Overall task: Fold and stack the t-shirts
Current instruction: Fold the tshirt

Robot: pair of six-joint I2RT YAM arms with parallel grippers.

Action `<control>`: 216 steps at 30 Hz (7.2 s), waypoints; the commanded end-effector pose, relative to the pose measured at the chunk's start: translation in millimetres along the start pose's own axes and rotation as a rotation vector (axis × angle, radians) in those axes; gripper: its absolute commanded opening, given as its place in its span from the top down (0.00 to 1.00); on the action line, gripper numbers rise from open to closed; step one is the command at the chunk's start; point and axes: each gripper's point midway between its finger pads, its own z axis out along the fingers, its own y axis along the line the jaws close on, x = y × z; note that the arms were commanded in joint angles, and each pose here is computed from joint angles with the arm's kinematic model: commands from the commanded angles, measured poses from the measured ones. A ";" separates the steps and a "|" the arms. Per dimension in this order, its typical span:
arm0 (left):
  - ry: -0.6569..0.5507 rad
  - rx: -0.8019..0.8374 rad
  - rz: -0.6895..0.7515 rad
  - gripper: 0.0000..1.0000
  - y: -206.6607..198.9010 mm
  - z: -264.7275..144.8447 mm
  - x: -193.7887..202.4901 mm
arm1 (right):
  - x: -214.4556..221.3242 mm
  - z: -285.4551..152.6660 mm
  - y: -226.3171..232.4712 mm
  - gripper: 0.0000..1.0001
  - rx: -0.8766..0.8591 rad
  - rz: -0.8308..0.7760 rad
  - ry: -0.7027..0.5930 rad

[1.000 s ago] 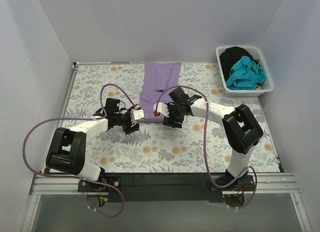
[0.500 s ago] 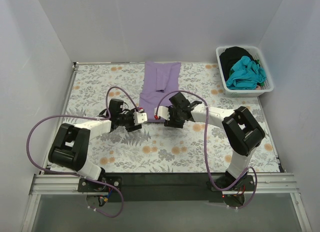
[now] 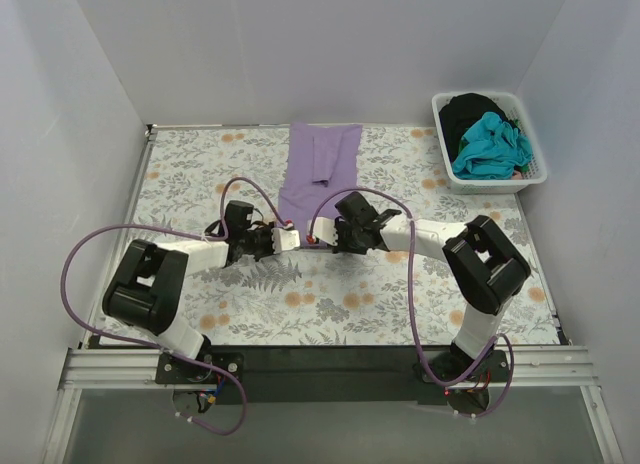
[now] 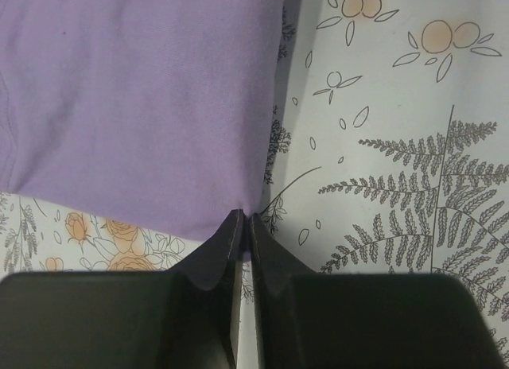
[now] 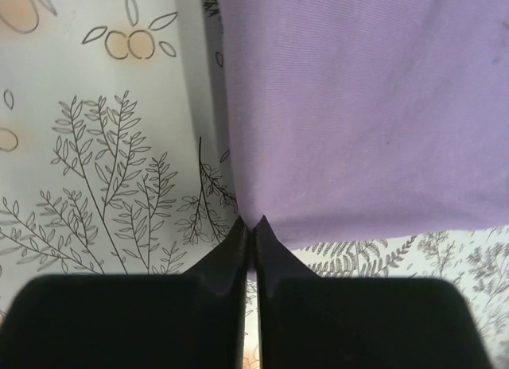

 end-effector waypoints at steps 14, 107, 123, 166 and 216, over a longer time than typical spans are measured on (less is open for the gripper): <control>-0.055 -0.030 -0.111 1.00 34.3 -66.9 -86.0 | -52.9 -96.9 -47.1 0.99 0.072 0.039 -0.142; 0.206 0.150 -0.629 0.96 46.3 9.2 21.3 | -13.7 -32.4 11.6 0.90 -0.488 0.519 -0.066; 0.001 0.149 -0.531 0.53 76.6 -22.1 -41.9 | -37.7 -73.3 -40.9 0.34 -0.354 0.505 -0.191; -0.062 0.288 -0.438 0.47 25.1 40.0 -67.7 | -86.0 -24.2 -45.2 0.71 -0.715 0.827 -0.406; -0.059 0.158 -0.516 0.70 78.9 37.0 -55.6 | -12.6 -14.5 -123.0 0.52 -0.291 0.828 -0.214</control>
